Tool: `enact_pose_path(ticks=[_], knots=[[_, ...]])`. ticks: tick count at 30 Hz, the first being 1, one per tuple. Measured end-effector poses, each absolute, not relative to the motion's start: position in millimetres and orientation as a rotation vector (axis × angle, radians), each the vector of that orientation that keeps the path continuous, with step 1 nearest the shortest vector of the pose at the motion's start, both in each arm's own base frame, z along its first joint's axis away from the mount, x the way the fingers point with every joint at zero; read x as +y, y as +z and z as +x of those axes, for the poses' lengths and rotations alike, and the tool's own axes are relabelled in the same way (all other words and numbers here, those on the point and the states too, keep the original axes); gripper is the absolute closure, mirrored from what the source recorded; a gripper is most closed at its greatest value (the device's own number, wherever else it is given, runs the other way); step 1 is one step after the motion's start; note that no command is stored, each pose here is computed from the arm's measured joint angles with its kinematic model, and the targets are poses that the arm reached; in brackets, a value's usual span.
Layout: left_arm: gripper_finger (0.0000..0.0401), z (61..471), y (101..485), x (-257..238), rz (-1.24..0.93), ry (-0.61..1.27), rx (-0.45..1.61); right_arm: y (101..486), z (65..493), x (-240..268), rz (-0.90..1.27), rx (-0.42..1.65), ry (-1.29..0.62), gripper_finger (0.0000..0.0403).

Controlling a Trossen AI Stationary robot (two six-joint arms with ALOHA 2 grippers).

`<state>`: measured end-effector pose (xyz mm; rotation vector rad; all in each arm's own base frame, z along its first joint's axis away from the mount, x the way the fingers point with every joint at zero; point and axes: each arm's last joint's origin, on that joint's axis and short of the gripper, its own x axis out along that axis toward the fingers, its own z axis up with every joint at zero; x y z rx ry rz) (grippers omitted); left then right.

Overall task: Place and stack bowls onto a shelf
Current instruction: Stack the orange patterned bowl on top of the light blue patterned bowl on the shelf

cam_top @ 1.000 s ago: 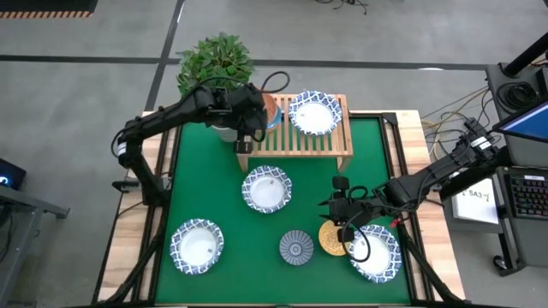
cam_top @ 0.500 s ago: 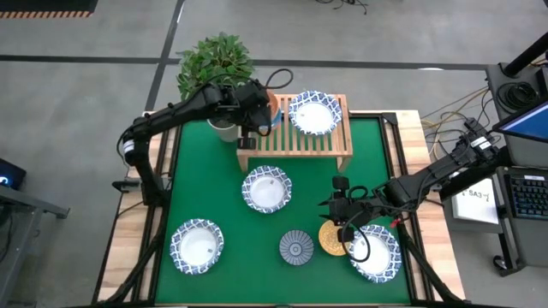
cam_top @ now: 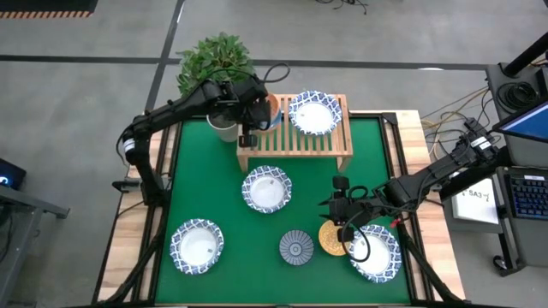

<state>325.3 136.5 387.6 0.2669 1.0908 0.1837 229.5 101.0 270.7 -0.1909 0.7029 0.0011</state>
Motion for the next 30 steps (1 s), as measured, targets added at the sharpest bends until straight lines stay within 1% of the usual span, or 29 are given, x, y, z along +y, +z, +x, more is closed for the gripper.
enact_pose_path(ticks=[12, 19, 30], knots=[[0.0401, 327.8, 384.1, 137.7, 0.255, 0.187, 1.1, 270.7, 229.5, 100.6, -0.194, 0.7, -0.011, 0.0266], [0.0382, 328.2, 384.2, 137.5, 0.257, 0.187, 1.097, 270.7, 229.5, 100.6, -0.194, 0.7, -0.012, 0.0266], [0.0379, 330.1, 384.3, 138.3, 0.238, 0.208, 1.075, 270.7, 229.5, 100.6, -0.196, 0.7, -0.011, 0.0266]])
